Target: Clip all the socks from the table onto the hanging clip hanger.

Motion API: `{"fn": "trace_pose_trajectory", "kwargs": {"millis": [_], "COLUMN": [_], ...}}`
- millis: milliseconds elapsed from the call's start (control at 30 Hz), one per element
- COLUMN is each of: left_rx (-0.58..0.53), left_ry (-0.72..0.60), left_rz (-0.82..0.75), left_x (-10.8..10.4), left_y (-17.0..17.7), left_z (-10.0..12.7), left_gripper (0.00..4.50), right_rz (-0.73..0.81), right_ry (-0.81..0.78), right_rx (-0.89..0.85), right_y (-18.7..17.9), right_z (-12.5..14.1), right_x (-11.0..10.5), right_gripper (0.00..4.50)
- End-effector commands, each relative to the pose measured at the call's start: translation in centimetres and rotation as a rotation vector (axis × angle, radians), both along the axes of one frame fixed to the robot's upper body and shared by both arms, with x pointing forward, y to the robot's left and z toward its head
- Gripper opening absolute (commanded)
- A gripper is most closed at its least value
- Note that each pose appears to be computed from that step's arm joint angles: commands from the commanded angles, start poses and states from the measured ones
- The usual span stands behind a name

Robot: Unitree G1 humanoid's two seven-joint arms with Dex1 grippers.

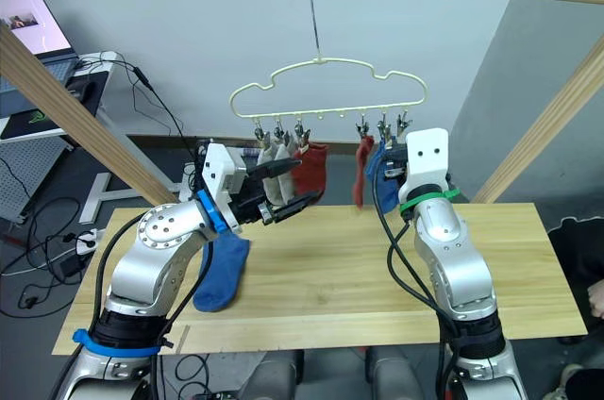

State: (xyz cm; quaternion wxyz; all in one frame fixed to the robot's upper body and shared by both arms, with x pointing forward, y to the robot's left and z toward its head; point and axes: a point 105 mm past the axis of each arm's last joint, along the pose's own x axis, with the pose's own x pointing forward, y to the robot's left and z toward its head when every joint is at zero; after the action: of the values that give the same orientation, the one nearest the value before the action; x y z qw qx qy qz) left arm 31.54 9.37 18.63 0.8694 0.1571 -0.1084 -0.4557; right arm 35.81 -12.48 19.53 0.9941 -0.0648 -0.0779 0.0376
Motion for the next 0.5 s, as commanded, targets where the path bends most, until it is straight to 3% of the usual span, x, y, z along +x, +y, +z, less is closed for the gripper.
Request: {"fn": "trace_pose_trajectory", "kwargs": {"millis": [33, 500], "left_rx": [-0.019, -0.021], "left_ry": [-0.044, -0.071], "left_rz": [-0.005, -0.009], "left_x": [-0.5, -0.9], "left_y": [-0.1, -0.1], "left_z": [1.2, 1.9], "left_gripper": [3.41, 3.41], "right_rz": [-0.013, -0.004], "right_ry": [-0.076, -0.073], "right_rx": [0.007, 0.036], "right_y": [-0.2, 0.5], "right_z": [1.8, 2.2], "right_x": [0.1, 2.2], "right_gripper": [1.51, 1.51]}}
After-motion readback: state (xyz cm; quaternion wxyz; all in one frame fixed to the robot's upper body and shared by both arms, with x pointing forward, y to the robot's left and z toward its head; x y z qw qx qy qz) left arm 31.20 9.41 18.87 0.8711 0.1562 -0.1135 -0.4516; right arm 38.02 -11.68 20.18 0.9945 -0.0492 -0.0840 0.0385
